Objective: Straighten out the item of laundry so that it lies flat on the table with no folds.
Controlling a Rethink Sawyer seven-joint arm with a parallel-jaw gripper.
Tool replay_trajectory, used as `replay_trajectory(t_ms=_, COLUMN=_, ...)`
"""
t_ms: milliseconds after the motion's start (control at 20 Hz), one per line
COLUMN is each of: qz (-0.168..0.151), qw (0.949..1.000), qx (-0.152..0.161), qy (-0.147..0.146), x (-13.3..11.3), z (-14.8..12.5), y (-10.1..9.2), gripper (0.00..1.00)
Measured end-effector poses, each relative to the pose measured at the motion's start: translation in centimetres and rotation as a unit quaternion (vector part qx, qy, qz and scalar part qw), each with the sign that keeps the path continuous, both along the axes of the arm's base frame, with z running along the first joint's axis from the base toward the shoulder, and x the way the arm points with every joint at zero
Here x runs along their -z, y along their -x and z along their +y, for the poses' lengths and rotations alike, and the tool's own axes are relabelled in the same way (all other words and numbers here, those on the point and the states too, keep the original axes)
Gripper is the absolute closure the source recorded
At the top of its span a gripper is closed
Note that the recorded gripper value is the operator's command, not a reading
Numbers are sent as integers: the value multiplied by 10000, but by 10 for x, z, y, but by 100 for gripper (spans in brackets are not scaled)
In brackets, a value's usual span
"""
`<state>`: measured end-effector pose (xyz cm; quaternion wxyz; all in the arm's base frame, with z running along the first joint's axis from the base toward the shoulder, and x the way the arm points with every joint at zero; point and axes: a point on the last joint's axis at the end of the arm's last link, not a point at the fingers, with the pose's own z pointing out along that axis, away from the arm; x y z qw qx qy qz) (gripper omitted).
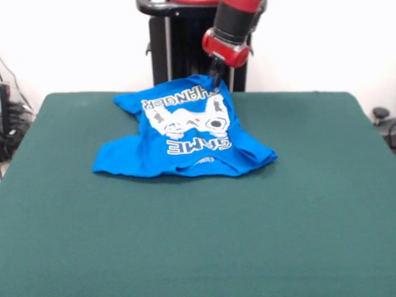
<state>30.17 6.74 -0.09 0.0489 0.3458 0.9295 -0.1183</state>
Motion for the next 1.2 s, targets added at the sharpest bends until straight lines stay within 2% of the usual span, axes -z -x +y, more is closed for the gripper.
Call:
replay_trajectory(t_ms=250, qz=-11, qw=9997, qx=40, qy=-243, x=5, z=12, y=-5, gripper=100)
replay_trajectory(t_ms=300, qz=-9, qw=9994, qx=25, qy=-342, x=7, z=19, y=-7, gripper=0)
replay_trajectory(t_ms=550, qz=0, qw=9985, qx=75, qy=-546, x=9, z=25, y=-10, gripper=0)
replay_trajectory(t_ms=600, qz=-31, qw=9975, qx=150, qy=-689, x=9, z=28, y=-14, gripper=0)
replay_trajectory(t_ms=750, qz=-116, qw=9965, qx=239, qy=-796, x=4, z=29, y=-24, gripper=0)
replay_trajectory(t_ms=800, qz=-203, qw=9959, qx=293, qy=-829, x=-3, z=27, y=-34, gripper=0)
replay_trajectory(t_ms=1000, qz=-382, qw=9963, qx=363, qy=-683, x=-18, z=24, y=-50, gripper=0)
replay_trajectory(t_ms=1100, qz=-591, qw=9963, qx=421, qy=-452, x=-25, z=22, y=-65, gripper=0)
replay_trajectory(t_ms=1200, qz=-690, qw=9960, qx=441, qy=-356, x=-26, z=21, y=-72, gripper=0)
